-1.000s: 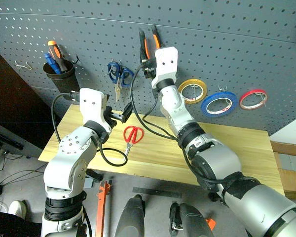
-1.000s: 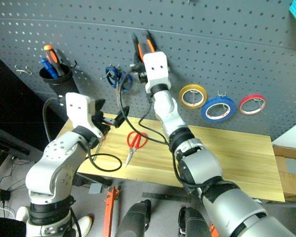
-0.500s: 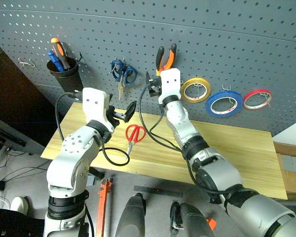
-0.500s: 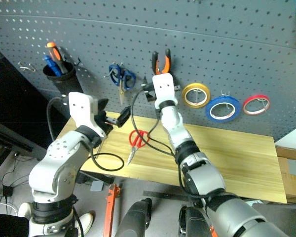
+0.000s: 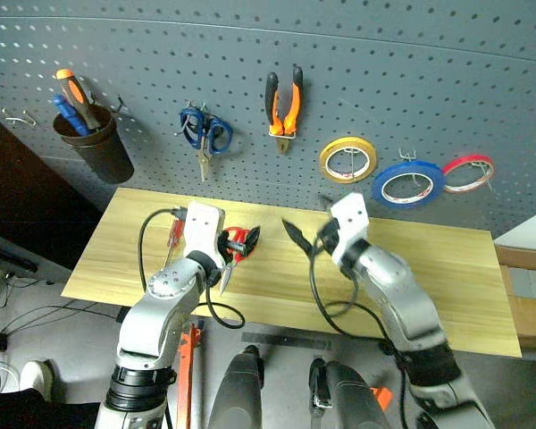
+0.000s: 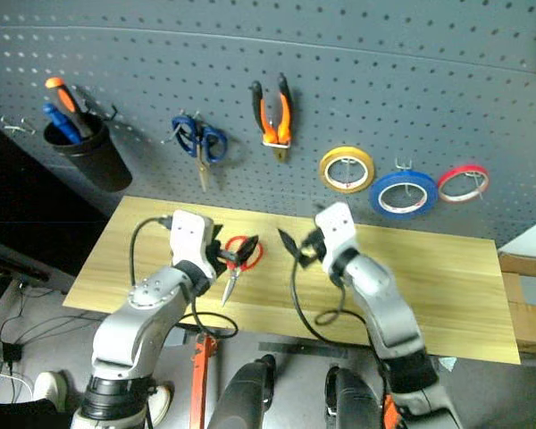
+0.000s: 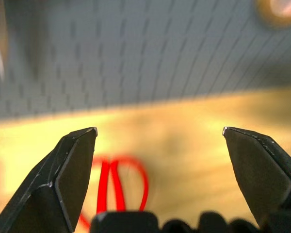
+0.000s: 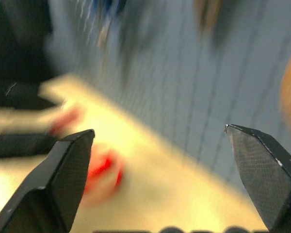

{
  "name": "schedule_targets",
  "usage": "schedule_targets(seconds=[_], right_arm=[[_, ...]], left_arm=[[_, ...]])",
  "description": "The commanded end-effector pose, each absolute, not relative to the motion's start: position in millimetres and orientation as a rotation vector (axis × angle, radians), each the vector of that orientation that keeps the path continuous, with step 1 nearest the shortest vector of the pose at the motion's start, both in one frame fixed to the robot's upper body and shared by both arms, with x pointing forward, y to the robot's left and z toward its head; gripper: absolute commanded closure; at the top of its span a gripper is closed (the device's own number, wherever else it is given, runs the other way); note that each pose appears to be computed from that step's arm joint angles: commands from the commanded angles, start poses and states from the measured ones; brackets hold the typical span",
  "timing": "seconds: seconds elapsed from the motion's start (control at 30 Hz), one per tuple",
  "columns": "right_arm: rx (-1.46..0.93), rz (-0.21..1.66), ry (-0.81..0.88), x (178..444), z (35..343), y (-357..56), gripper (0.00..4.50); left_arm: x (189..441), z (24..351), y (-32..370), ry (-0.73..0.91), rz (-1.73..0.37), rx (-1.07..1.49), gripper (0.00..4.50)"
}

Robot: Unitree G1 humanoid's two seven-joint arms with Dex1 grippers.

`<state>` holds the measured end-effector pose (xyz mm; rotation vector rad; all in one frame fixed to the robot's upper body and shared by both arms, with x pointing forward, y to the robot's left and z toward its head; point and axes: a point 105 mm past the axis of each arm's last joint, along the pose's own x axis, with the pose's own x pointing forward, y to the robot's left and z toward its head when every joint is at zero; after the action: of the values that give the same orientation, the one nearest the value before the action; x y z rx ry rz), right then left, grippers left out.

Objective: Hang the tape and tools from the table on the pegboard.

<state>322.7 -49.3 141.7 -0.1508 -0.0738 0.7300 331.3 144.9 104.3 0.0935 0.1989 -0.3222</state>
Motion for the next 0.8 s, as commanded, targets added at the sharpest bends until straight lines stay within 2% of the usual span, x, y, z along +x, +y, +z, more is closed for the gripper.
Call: schedule_targets(seconds=[0.03,0.13,0.4,0.73,0.8], right_arm=[[-0.179,0.858,-0.124,293.5,160.7,-45.4,0.04],[-0.262,0.949,-0.075,274.8,149.0,-51.3,0.04],[-0.386,1.167,-0.025,235.7,136.2,-51.4,0.04],[-0.396,1.196,-0.017,233.9,136.5,-50.5,0.04],[-0.396,1.197,-0.016,234.9,137.4,-51.3,0.00]], left_arm=[[327.0,83.0,146.5,0.253,-0.291,0.153,0.00],[320.0,53.7,153.2,0.361,-0.254,0.159,0.00],[310.0,10.0,186.8,0.529,-0.112,0.228,0.00],[306.3,-5.9,202.9,0.603,-0.069,0.246,0.00],[307.1,-6.5,206.5,0.611,-0.061,0.257,0.40]])
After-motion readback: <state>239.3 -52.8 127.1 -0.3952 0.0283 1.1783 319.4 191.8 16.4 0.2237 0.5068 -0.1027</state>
